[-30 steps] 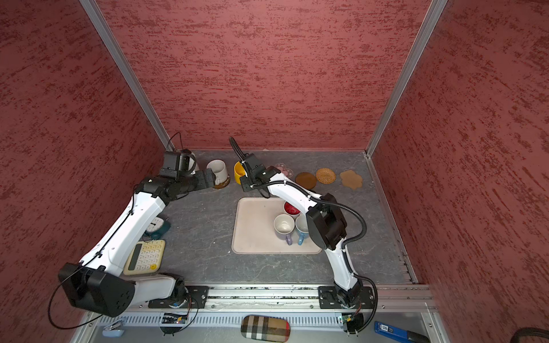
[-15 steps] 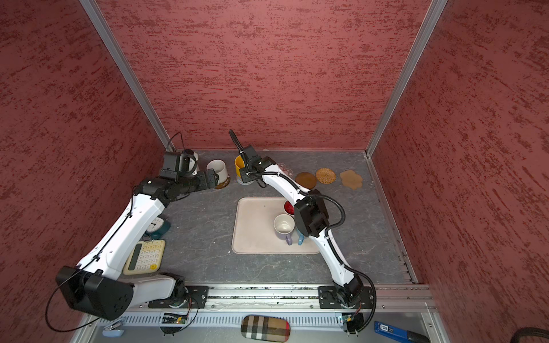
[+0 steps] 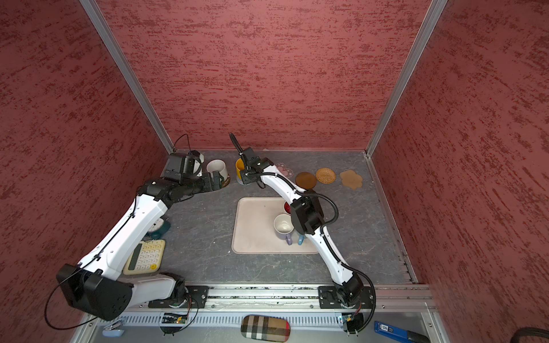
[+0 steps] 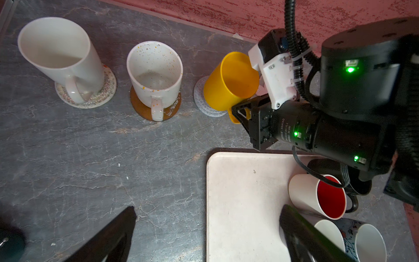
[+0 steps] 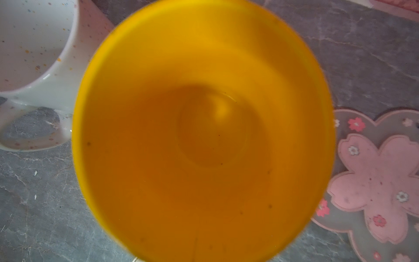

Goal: Place cups on coasters
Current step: Place the cup on the coaster.

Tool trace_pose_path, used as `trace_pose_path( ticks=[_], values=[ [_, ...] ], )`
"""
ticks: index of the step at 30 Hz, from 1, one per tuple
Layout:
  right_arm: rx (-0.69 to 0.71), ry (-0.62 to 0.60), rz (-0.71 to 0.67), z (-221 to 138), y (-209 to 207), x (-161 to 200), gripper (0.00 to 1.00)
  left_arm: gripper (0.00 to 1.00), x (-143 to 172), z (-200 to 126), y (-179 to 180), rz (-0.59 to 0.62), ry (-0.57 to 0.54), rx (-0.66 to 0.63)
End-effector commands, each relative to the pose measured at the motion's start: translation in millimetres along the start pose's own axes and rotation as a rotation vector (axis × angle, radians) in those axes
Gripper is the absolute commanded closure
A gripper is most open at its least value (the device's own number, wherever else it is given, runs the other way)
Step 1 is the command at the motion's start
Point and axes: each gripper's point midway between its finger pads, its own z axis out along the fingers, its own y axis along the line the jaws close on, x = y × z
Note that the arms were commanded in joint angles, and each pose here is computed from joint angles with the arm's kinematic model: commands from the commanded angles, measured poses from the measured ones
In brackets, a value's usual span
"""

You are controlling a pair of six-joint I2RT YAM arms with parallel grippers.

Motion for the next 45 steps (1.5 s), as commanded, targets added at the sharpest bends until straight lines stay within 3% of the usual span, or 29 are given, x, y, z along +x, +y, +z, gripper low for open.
trace_pose_path(
  ticks=[1,22,29,45],
  values=[
    [-0.047,-0.139,-0.006,-9.4,6.7,-41.0,1.0,0.0,1.1,2.5,-4.6,0.008,0.001,0.014],
    [-0.021,-0.157,0.019,9.9,-9.4,-42.3,1.0,0.0,4.5,-0.3,-16.3,0.051,0.001,0.017],
    [-0.029,-0.16,0.012,7.3,-7.8,-44.1,0.76,0.0,3.3,0.7,-16.2,0.056,0.005,0.01],
    [-0.039,-0.165,0.011,9.7,-6.5,-44.7,0.66,0.0,4.8,7.2,-11.1,0.06,0.012,-0.017]
  ],
)
